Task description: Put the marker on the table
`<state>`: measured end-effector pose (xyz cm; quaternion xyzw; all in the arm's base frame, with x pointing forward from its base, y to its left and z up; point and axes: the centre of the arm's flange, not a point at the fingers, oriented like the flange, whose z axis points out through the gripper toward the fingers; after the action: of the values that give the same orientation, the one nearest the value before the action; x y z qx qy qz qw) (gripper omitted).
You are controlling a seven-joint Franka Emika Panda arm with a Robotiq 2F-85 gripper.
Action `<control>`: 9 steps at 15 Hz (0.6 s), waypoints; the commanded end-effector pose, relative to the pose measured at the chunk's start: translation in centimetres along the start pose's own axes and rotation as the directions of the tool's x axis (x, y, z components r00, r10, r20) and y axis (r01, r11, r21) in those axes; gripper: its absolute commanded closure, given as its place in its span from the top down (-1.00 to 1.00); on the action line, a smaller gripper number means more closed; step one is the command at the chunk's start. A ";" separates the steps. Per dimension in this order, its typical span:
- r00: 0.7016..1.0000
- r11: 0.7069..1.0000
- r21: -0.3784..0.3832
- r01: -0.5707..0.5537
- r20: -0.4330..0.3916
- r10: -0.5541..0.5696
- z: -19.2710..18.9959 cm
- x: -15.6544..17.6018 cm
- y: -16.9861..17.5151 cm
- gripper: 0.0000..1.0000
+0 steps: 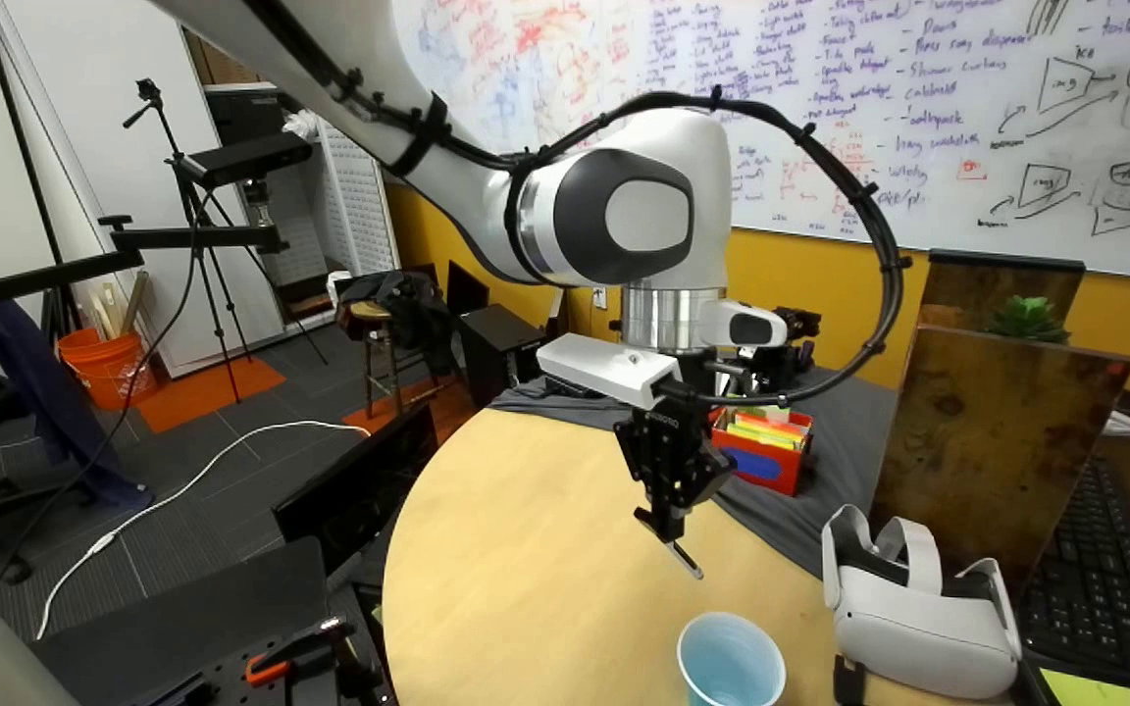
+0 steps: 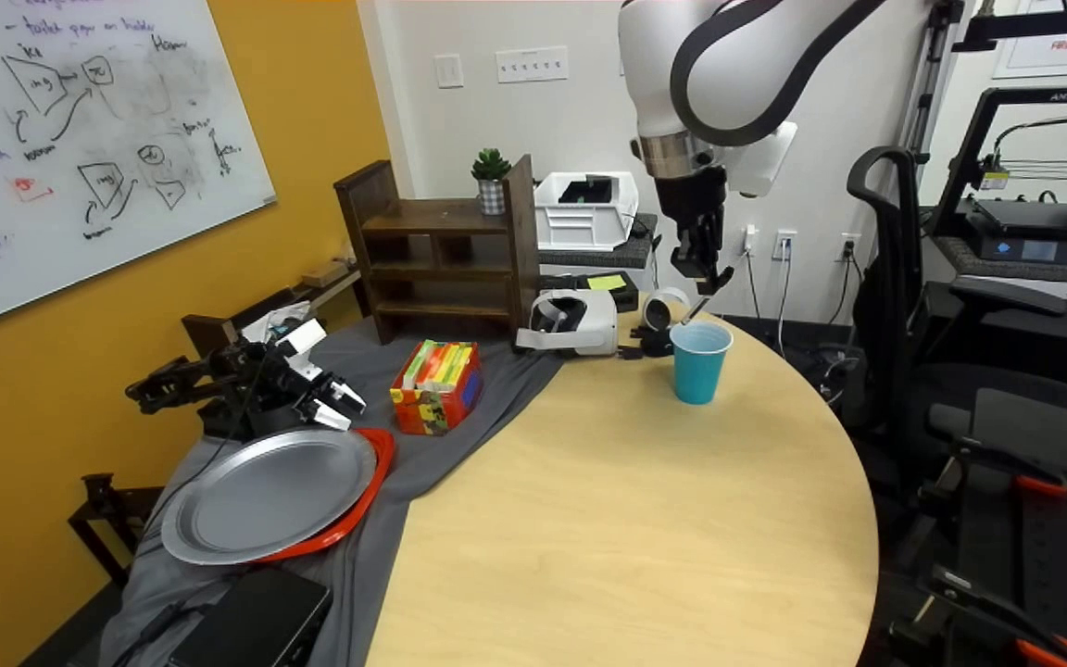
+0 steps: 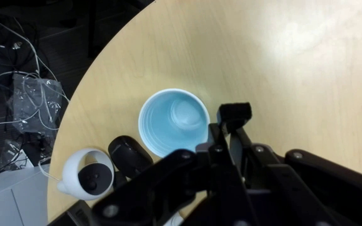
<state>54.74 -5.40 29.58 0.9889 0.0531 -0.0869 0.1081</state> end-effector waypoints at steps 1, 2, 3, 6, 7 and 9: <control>0.998 0.998 -0.049 0.041 -0.035 -0.043 -0.4 1.3 -2.7 -0.94; 0.997 0.997 -0.057 0.060 -0.039 -0.062 -0.4 1.6 -3.5 -0.94; 0.996 0.995 -0.062 0.076 -0.043 -0.078 -0.4 2.0 -4.2 -0.94; 0.991 0.990 -0.082 0.119 -0.049 -0.123 0.0 2.9 -6.5 -0.94; 0.989 0.987 -0.091 0.133 -0.048 -0.138 0.2 3.2 -7.3 -0.94; 0.985 0.981 -0.103 0.162 -0.045 -0.167 0.5 3.8 -8.6 -0.94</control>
<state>55.99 1.54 27.58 0.9790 0.1347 -0.0751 0.1330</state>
